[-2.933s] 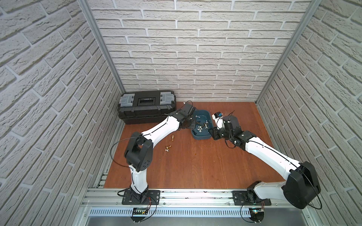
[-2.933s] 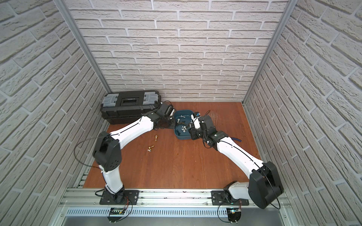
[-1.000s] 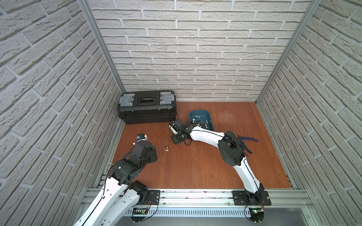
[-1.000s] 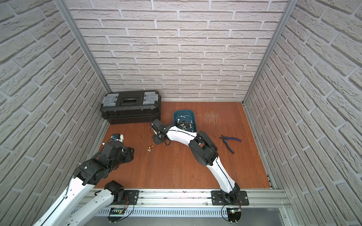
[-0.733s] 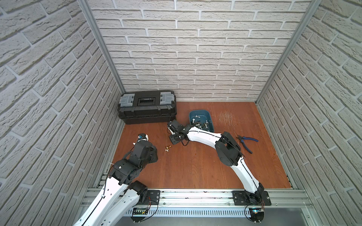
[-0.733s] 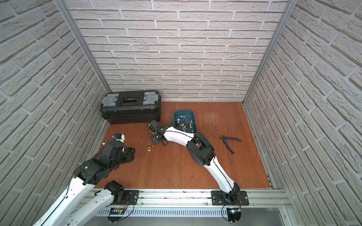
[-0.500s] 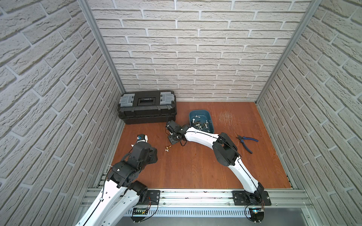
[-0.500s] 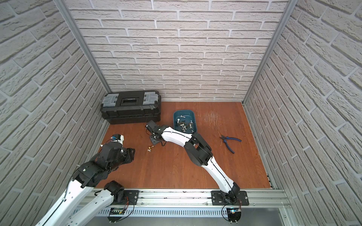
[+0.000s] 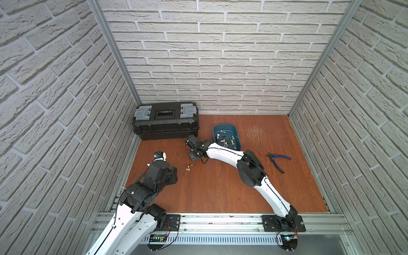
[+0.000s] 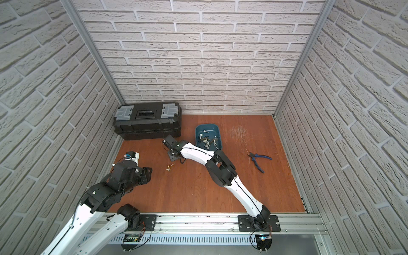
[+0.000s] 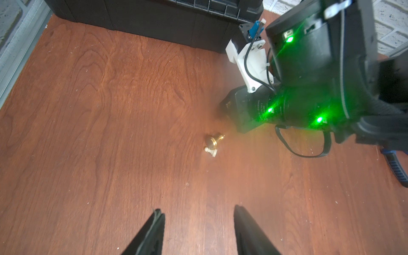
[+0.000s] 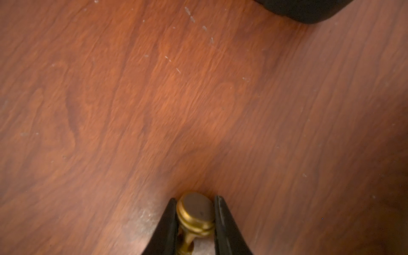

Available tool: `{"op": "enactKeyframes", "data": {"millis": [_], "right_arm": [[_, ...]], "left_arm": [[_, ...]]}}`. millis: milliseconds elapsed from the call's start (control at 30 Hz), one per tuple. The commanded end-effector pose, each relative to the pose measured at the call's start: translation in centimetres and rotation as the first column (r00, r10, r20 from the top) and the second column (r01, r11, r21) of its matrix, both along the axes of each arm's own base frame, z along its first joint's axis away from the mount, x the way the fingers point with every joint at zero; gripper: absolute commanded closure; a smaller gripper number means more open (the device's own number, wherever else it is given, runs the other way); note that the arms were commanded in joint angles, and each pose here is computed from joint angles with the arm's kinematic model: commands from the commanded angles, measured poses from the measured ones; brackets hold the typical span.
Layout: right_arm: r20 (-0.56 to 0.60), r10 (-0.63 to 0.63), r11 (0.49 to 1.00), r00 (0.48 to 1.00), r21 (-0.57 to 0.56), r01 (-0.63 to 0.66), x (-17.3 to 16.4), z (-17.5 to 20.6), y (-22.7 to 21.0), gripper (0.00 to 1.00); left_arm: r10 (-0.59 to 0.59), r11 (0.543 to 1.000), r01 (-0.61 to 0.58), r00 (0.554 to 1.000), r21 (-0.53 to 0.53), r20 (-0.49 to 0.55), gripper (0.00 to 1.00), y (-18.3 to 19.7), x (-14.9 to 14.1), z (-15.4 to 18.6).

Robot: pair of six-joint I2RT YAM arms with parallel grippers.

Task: Put the chess pieces into the storage box
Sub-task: Pick up the chess piece at the center of the board.

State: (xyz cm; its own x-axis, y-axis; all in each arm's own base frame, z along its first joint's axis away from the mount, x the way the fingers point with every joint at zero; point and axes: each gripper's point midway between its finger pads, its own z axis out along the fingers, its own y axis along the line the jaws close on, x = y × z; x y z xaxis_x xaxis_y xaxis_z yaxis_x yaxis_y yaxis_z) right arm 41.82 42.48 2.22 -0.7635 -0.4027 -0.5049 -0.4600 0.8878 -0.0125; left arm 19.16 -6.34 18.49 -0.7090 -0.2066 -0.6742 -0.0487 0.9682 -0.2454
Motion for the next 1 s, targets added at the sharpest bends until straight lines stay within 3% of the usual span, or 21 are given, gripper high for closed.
{"op": "enactKeyframes", "data": {"millis": [0, 367, 733, 967], "right_arm": [[-0.064, 0.008, 0.999, 0.998, -0.051, -0.011, -1.9, -1.5, -1.3, 0.82], [-0.038, 0.071, 0.995, 0.997, 0.076, -0.068, -3.1, 2.8, -0.4, 0.86], [0.039, 0.099, 0.986, 0.994, 0.129, -0.103, -4.1, 8.9, -2.0, 0.88], [0.103, 0.034, 0.98, 0.994, 0.19, -0.053, -3.4, 14.0, -7.1, 0.88]], "left_arm": [[-0.013, 1.0, 0.013, 1.0, 0.0, 0.024, 0.45, -0.3, 0.4, 0.1], [0.027, 0.999, -0.026, 1.0, 0.025, -0.013, 0.45, 0.3, 0.4, -0.5], [0.067, 0.996, -0.065, 0.997, 0.055, -0.028, 0.45, 0.9, 0.7, -1.2], [0.052, 0.998, -0.049, 0.992, 0.03, -0.111, 0.45, -0.5, 1.2, -3.8]]}}
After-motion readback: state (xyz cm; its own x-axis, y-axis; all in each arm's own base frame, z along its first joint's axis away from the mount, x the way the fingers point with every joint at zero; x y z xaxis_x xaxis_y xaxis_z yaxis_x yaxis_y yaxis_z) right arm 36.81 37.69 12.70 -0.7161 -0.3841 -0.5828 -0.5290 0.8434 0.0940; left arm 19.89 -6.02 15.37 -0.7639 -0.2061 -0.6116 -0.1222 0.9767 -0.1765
